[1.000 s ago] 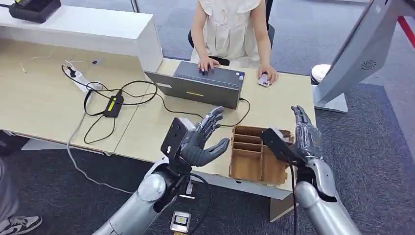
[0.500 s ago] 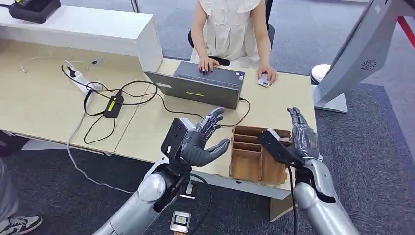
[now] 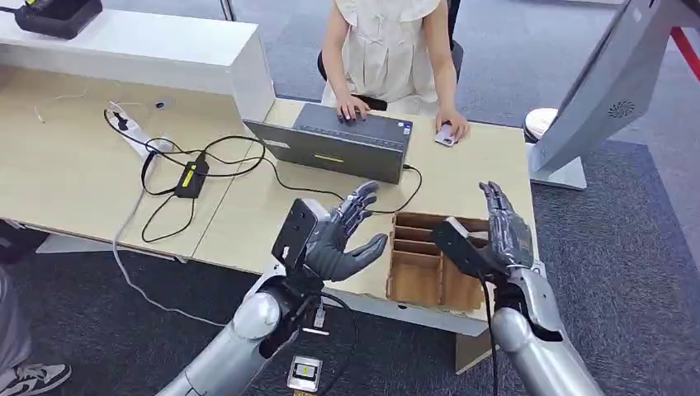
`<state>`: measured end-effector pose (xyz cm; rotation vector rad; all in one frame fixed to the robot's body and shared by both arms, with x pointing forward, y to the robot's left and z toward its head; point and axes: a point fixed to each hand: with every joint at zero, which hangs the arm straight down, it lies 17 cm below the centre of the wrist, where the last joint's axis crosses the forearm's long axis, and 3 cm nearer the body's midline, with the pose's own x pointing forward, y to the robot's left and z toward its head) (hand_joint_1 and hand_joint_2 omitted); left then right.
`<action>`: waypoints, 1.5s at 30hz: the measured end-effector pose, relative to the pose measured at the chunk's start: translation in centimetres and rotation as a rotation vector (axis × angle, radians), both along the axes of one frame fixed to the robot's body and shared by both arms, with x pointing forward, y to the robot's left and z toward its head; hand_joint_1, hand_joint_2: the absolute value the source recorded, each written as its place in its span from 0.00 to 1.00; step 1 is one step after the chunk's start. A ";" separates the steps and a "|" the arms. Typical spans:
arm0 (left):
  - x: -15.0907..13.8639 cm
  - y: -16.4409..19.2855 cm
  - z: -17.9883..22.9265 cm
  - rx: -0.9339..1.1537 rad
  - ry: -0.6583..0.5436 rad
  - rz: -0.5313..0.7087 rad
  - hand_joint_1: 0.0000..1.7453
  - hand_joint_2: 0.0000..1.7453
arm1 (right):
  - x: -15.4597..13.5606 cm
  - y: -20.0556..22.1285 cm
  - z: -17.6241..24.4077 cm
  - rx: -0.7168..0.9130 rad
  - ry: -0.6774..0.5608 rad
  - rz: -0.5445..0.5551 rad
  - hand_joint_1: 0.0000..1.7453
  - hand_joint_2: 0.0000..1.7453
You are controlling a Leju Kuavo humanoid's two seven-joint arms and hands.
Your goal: Pass the card to the sensor for recognition and then transmit it.
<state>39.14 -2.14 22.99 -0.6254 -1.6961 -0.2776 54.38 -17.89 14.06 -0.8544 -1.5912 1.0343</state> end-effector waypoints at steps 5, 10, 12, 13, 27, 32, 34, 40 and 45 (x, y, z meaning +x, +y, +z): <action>0.0 0.0 -0.1 -0.003 0.000 0.000 0.00 1.00 | -0.1 0.4 -0.3 0.003 0.008 0.009 0.00 1.00; 0.1 0.0 -0.2 -0.002 0.002 0.003 0.00 1.00 | -0.1 0.4 -0.7 -0.002 0.017 0.009 0.00 1.00; 0.1 0.1 -0.2 -0.003 0.002 0.003 0.00 1.00 | -0.1 0.4 -0.8 -0.004 0.020 0.008 0.00 1.00; 0.1 0.1 -0.3 -0.003 0.001 0.003 0.00 1.00 | -0.1 0.4 -0.9 -0.004 0.023 0.007 0.00 1.00; 0.2 0.1 -0.5 -0.001 0.008 0.010 0.00 1.00 | 0.2 0.1 -1.9 -0.015 0.048 -0.002 0.00 1.00; 0.2 0.1 -0.5 -0.001 0.007 0.008 0.00 1.00 | 0.2 -0.1 -2.3 -0.018 0.058 -0.005 1.00 1.00; 0.2 0.1 -0.5 -0.001 0.007 0.007 0.00 1.00 | 0.2 -0.1 -2.5 -0.016 0.064 -0.006 1.00 1.00; 0.2 0.1 -0.6 0.000 0.009 0.007 0.00 1.00 | 0.1 -0.3 -2.9 -0.019 0.074 -0.009 1.00 1.00; 0.2 0.1 -0.6 0.001 0.008 0.004 0.00 1.00 | 0.1 -0.3 -3.4 -0.017 0.099 -0.010 1.00 1.00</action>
